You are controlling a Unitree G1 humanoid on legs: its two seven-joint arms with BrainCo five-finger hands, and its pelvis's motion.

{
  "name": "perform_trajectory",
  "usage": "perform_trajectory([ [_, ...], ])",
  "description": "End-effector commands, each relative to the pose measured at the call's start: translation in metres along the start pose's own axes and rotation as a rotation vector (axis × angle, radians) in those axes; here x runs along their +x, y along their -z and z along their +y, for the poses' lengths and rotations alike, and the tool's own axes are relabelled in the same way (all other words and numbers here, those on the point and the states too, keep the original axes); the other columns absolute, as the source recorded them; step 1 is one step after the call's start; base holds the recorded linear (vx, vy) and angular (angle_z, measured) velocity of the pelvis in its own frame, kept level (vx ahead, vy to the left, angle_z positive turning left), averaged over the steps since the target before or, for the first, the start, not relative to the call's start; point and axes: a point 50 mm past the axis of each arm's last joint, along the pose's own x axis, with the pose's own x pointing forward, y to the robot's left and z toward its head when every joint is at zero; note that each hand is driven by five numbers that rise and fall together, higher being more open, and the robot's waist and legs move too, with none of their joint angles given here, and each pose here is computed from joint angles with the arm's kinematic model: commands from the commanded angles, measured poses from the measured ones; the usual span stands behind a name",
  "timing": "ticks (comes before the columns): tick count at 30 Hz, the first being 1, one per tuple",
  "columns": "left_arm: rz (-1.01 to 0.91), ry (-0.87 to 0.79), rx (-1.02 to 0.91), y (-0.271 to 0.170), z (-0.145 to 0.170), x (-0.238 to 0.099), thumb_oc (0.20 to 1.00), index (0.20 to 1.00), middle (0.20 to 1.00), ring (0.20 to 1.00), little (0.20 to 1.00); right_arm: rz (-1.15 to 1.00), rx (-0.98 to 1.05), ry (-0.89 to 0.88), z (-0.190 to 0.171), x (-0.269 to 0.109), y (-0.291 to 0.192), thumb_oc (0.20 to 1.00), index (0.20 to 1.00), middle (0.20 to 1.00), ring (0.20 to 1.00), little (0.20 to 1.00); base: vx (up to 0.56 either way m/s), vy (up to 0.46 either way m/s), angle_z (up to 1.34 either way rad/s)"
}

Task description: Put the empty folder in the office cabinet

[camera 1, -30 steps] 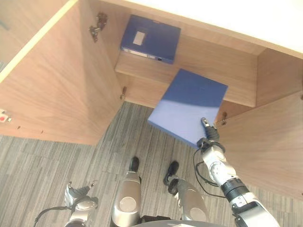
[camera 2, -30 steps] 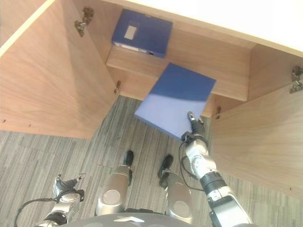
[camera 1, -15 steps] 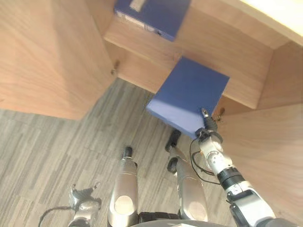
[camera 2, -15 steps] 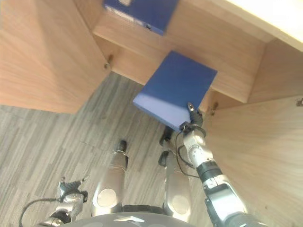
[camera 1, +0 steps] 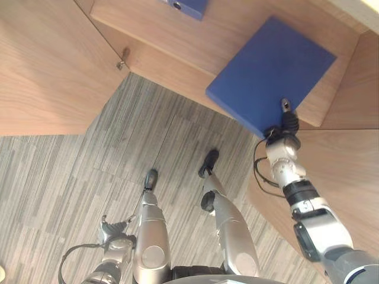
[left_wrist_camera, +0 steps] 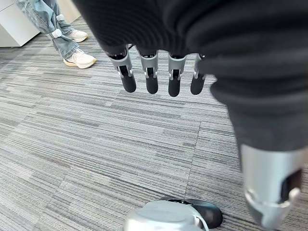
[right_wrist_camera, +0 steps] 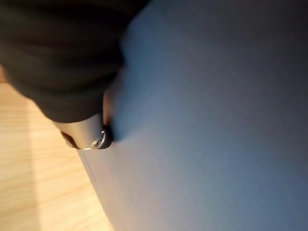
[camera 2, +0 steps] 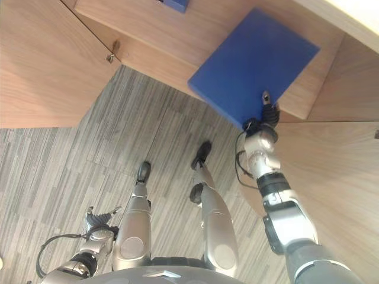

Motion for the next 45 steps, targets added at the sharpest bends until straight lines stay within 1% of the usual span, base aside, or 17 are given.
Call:
perform_trajectory([
  [1, -0.019, -0.074, 0.123, 0.007, 0.022, 0.003, 1.000, 1.000, 1.000, 1.000, 1.000, -0.214, 0.122, 0.025, 0.030, 0.018, -0.055, 0.200, 0.200, 0.200, 0.200, 0.200, -0.02, -0.034, 0.14],
  [2, -0.020, -0.074, 0.122, 0.007, 0.022, 0.003, 1.000, 1.000, 1.000, 1.000, 1.000, -0.215, 0.123, 0.024, 0.031, 0.018, -0.056, 0.200, 0.200, 0.200, 0.200, 0.200, -0.04, -0.062, 0.15],
  [3, -0.046, -0.078, 0.128, 0.000, 0.018, 0.004, 1.000, 1.000, 1.000, 1.000, 1.000, -0.234, 0.161, 0.057, 0.047, 0.024, -0.067, 0.200, 0.200, 0.200, 0.200, 0.200, -0.03, -0.051, 0.12],
  [5, -0.061, -0.084, 0.136, -0.005, 0.018, 0.005, 1.000, 1.000, 1.000, 1.000, 1.000, -0.247, 0.186, 0.081, 0.055, 0.028, -0.075, 0.200, 0.200, 0.200, 0.200, 0.200, -0.03, -0.048, 0.17],
  [7, -0.101, -0.079, 0.172, -0.016, 0.012, 0.007, 1.000, 1.000, 1.000, 1.000, 1.000, -0.267, 0.232, 0.152, 0.077, 0.037, -0.103, 0.200, 0.200, 0.200, 0.200, 0.200, -0.03, -0.072, 0.26],
  [8, -0.103, -0.078, 0.171, -0.018, 0.011, 0.007, 1.000, 1.000, 1.000, 1.000, 1.000, -0.270, 0.233, 0.151, 0.078, 0.038, -0.104, 0.200, 0.200, 0.200, 0.200, 0.200, -0.03, -0.081, 0.41],
  [12, -0.162, -0.054, 0.213, -0.033, -0.002, 0.007, 1.000, 1.000, 1.000, 1.000, 1.000, -0.298, 0.296, 0.261, 0.093, 0.044, -0.151, 0.200, 0.200, 0.200, 0.200, 0.200, 0.04, -0.082, 0.34],
  [14, -0.177, -0.044, 0.231, -0.034, -0.006, 0.006, 1.000, 1.000, 1.000, 1.000, 1.000, -0.324, 0.322, 0.301, 0.091, 0.044, -0.172, 0.200, 0.200, 0.200, 0.200, 0.200, 0.02, -0.072, 0.25],
  [15, -0.197, -0.035, 0.232, -0.038, -0.011, 0.004, 1.000, 1.000, 1.000, 1.000, 1.000, -0.377, 0.347, 0.353, 0.085, 0.042, -0.201, 0.200, 0.200, 0.200, 0.200, 0.200, 0.02, -0.064, 0.23],
  [16, -0.203, -0.031, 0.231, -0.040, -0.014, 0.004, 1.000, 1.000, 1.000, 1.000, 1.000, -0.383, 0.347, 0.354, 0.085, 0.042, -0.205, 0.200, 0.200, 0.200, 0.200, 0.200, 0.01, -0.058, 0.27],
  [20, -0.238, -0.005, 0.231, -0.043, -0.027, -0.002, 1.000, 1.000, 1.000, 1.000, 1.000, -0.473, 0.334, 0.538, 0.049, 0.036, -0.241, 0.200, 0.200, 0.200, 0.200, 0.200, 0.02, 0.014, 0.33],
  [26, -0.240, 0.005, 0.241, -0.037, -0.032, -0.005, 1.000, 1.000, 1.000, 1.000, 1.000, -0.531, 0.218, 0.652, 0.021, 0.034, -0.250, 0.200, 0.200, 0.200, 0.200, 0.200, 0.03, 0.031, 0.02],
  [28, -0.249, 0.003, 0.239, -0.039, -0.034, -0.006, 1.000, 1.000, 1.000, 1.000, 1.000, -0.523, 0.218, 0.718, 0.002, 0.033, -0.249, 0.200, 0.200, 0.200, 0.200, 0.200, 0.03, 0.026, 0.18],
  [32, -0.255, 0.007, 0.231, -0.040, -0.036, -0.006, 1.000, 1.000, 1.000, 1.000, 1.000, -0.525, 0.219, 0.770, -0.012, 0.031, -0.248, 0.200, 0.200, 0.200, 0.200, 0.200, 0.01, 0.021, -0.15],
  [33, -0.258, 0.009, 0.221, -0.042, -0.037, -0.007, 1.000, 1.000, 1.000, 1.000, 1.000, -0.529, 0.206, 0.827, -0.024, 0.030, -0.246, 0.200, 0.200, 0.200, 0.200, 0.200, 0.01, 0.032, 0.27],
  [38, -0.258, 0.001, 0.209, -0.044, -0.035, -0.006, 1.000, 1.000, 1.000, 1.000, 1.000, -0.521, 0.231, 0.808, -0.025, 0.031, -0.242, 0.200, 0.200, 0.200, 0.200, 0.200, 0.00, 0.024, -0.10],
  [45, -0.259, -0.007, 0.202, -0.044, -0.027, -0.003, 1.000, 1.000, 1.000, 1.000, 1.000, -0.556, 0.247, 0.660, -0.003, 0.029, -0.270, 0.200, 0.200, 0.200, 0.200, 0.200, 0.01, -0.016, -0.01],
])
